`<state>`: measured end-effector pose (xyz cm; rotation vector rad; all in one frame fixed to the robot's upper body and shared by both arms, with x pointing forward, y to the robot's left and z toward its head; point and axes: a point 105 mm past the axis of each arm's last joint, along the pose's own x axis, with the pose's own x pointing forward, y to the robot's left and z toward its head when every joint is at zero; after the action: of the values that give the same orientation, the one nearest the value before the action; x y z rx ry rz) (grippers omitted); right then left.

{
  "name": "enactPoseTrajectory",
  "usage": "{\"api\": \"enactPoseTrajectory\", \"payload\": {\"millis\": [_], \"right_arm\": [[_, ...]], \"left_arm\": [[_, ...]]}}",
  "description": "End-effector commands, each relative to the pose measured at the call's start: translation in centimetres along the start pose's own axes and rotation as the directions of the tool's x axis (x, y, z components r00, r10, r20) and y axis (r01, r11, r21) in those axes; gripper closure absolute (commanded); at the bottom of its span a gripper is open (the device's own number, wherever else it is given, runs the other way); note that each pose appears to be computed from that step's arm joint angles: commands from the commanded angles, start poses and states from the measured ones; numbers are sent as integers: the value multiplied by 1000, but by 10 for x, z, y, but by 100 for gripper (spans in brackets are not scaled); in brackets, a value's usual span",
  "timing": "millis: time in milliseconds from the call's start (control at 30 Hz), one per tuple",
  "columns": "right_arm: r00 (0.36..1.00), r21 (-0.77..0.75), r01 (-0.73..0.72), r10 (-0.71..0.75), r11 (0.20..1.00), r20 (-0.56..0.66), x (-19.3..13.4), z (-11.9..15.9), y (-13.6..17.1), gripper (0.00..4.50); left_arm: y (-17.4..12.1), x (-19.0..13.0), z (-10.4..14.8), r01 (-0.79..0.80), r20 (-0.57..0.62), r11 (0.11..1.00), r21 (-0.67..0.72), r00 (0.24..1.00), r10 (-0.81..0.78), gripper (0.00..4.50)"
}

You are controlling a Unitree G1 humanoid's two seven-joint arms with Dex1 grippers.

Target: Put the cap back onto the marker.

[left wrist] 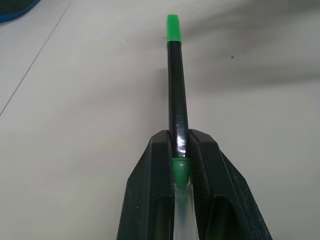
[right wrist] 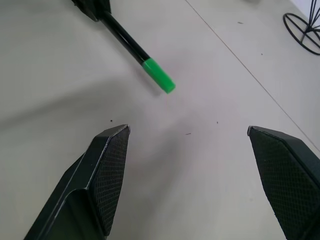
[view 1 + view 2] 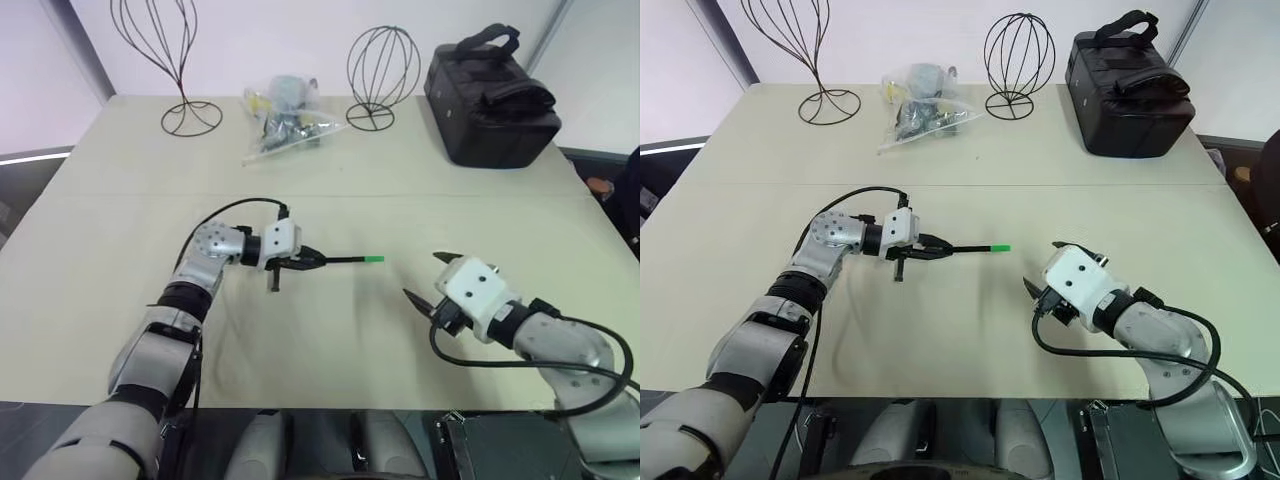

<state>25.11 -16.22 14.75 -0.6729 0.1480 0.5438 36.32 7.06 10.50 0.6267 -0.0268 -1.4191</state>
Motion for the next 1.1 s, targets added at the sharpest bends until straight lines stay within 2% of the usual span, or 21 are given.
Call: {"api": "enactPoseTrajectory", "payload": {"millis": [33,167,200,233,433,600,833,967,1100], "right_arm": [[998,-1,58,-58,998,31,-7,11,-2,67],[997,6,66,-66,998,26,-8,12,-1,67],[997,8,67,-67,998,25,-9,12,0,60],[997,10,68,-68,998,23,-9,12,0,60],[997,17,77,-77,997,13,-11,10,-1,60],[997,21,79,-79,997,11,-13,10,-3,60],[999,84,-16,13,996,38,-23,15,-2,60],[997,100,-82,81,992,9,-32,8,0,60],[996,111,-83,86,990,-19,-36,0,-3,60]], "left_arm": [[5,4,8,-5,-8,998,60,1000,5,450],[4,5,6,-5,-16,998,56,1000,6,450],[4,4,6,-6,-15,998,55,1000,7,351],[4,4,6,-8,-14,999,53,1000,9,320],[6,4,7,-24,-6,999,46,1000,24,4],[8,-4,12,-35,22,999,14,999,35,1],[11,-38,25,2,72,1000,-4,997,-2,1],[9,-58,40,37,70,999,-5,997,-36,1],[7,-75,48,20,58,999,-29,998,-18,1]]}}
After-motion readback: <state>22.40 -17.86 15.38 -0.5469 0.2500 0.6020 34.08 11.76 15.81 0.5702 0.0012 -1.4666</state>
